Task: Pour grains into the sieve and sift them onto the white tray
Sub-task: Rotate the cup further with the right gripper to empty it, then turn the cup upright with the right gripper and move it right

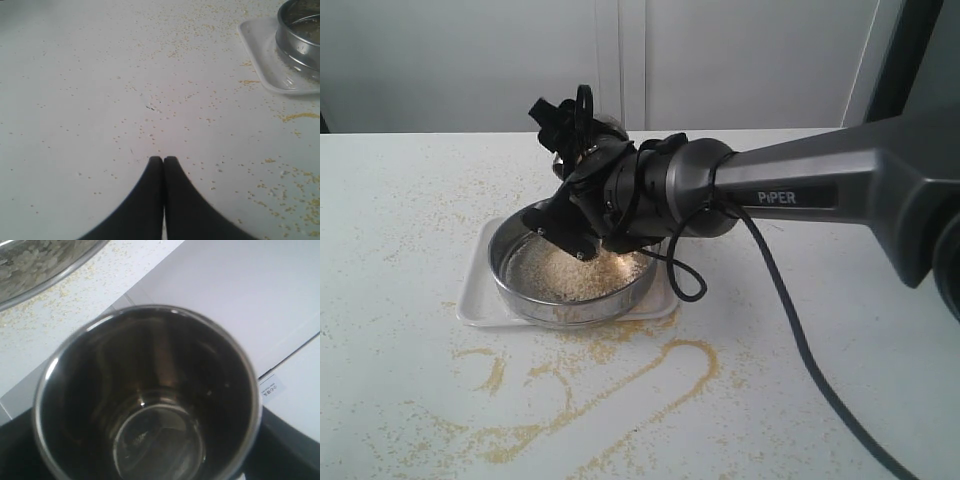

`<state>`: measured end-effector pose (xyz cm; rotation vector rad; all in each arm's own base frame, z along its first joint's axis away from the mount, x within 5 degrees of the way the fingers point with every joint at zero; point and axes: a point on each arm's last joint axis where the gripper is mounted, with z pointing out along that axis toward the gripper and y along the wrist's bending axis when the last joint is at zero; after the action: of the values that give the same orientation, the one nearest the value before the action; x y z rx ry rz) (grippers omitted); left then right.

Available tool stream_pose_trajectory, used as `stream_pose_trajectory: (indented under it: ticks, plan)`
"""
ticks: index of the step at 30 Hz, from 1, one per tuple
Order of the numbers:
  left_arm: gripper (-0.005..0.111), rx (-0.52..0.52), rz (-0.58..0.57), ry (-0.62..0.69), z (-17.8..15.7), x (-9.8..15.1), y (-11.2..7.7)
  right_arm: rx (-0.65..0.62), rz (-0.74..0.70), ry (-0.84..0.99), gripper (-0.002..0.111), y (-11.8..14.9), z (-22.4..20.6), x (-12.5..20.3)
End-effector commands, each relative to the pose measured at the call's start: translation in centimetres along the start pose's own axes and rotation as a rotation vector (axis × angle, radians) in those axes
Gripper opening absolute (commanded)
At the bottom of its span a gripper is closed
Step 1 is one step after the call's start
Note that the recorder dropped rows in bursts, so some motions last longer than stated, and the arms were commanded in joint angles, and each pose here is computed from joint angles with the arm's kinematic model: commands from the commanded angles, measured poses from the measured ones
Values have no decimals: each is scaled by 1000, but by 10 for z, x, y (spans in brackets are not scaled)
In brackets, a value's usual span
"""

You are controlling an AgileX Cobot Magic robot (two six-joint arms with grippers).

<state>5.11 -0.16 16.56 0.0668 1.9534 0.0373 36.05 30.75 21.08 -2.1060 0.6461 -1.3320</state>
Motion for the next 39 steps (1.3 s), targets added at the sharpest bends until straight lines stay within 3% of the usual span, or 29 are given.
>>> stream_pose_trajectory:
  ticks: [1,10,13,15,18,21,24,26,29,31,34,37,39]
  plan:
    - [0,7,-10,-2,0,1,-1,8,-79,21,0,-4,-2,2]
    - [0,7,-10,-2,0,1,-1,23,-107,-11,0,-7,-4,-5]
    - [0,7,-10,-2,0,1,-1,12,-243,71,0,-15,-14,-3]
    - [0,7,-10,-2,0,1,-1,55,-134,10,0,-21,-13,-3]
    - [0,7,-10,-2,0,1,-1,39,-207,63,0,-23,-17,0]
    - [0,7,-10,-1,0,1,-1,81,-74,-22,0,-26,-14,-3]
    - [0,7,-10,-1,0,1,-1,53,-82,93,0,-30,-24,-1]
    - [0,7,-10,-1,0,1,-1,82,-9,20,0,-32,-23,-6]
    - [0,7,-10,-1,0,1,-1,66,-84,67,0,-32,-27,-5]
    - [0,7,-10,-1,0,1,-1,93,42,14,0,-36,-30,-9]
    - [0,7,-10,-1,0,1,-1,91,94,-19,0,-33,-25,-4]
    - [0,7,-10,-1,0,1,-1,47,388,-28,0,-30,-25,3]
    - [0,7,-10,-1,0,1,-1,46,487,-25,0,-32,-28,9]
